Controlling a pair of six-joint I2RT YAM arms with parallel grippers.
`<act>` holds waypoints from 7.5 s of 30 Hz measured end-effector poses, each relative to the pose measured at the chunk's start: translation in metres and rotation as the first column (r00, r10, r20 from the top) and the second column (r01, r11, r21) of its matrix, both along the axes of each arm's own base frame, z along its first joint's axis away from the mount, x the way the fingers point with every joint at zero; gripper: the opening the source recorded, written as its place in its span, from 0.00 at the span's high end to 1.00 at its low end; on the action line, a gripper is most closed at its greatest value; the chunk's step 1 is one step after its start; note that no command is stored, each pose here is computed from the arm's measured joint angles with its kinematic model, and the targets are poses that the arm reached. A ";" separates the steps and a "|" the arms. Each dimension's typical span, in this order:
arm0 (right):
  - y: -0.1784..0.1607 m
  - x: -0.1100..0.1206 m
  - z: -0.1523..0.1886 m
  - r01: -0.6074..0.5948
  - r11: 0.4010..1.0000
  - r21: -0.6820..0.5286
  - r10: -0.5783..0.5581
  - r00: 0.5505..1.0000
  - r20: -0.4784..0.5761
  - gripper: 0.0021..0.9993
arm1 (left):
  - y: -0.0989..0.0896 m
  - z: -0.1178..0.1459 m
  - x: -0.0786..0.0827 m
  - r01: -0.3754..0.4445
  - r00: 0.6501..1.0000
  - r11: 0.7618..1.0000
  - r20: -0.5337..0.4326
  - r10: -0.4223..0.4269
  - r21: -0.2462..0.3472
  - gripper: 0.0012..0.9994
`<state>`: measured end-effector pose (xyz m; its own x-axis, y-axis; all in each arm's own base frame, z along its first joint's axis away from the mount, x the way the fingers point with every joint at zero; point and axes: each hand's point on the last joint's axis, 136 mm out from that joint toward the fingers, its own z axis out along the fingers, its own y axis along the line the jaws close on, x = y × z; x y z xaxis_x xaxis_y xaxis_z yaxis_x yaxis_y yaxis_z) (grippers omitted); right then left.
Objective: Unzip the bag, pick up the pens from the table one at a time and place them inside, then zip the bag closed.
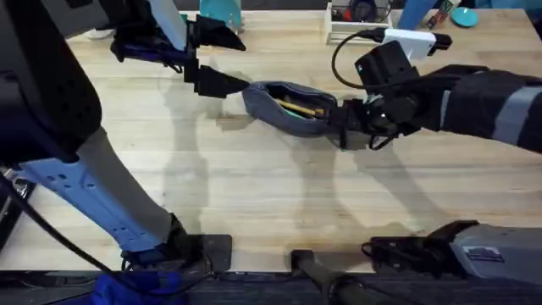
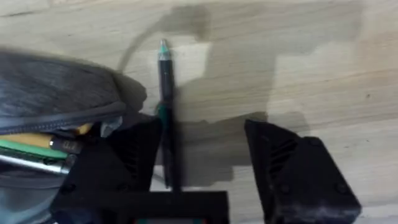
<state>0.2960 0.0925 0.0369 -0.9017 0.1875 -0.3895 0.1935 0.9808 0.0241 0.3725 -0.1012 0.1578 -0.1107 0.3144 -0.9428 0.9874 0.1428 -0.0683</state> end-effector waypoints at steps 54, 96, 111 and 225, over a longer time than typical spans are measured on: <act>0.094 0.026 0.168 -0.785 0.508 -0.354 0.815 0.305 0.492 0.97 | 0.000 0.000 0.002 0.000 1.000 1.000 0.015 0.000 0.003 0.01; 0.140 0.034 0.056 -0.907 0.132 -0.399 0.970 0.035 0.242 0.97 | 0.000 0.000 0.002 0.000 1.000 1.000 0.015 0.000 0.003 0.01; 0.140 0.042 0.061 -0.890 0.140 -0.434 0.969 0.033 0.245 0.03 | 0.000 0.000 0.002 0.000 1.000 1.000 0.015 0.000 0.002 0.01; 0.129 -0.005 0.183 0.145 0.837 0.527 -0.216 0.974 0.075 0.00 | 0.051 -0.055 -0.005 0.041 0.988 0.994 0.146 -0.056 0.104 0.01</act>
<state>0.2909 0.2219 0.2198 -0.7818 0.5476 -0.2980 0.3268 0.7671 0.5521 0.3678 -0.0498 0.1025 0.0459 0.4098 -0.9110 0.9914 0.0929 0.0917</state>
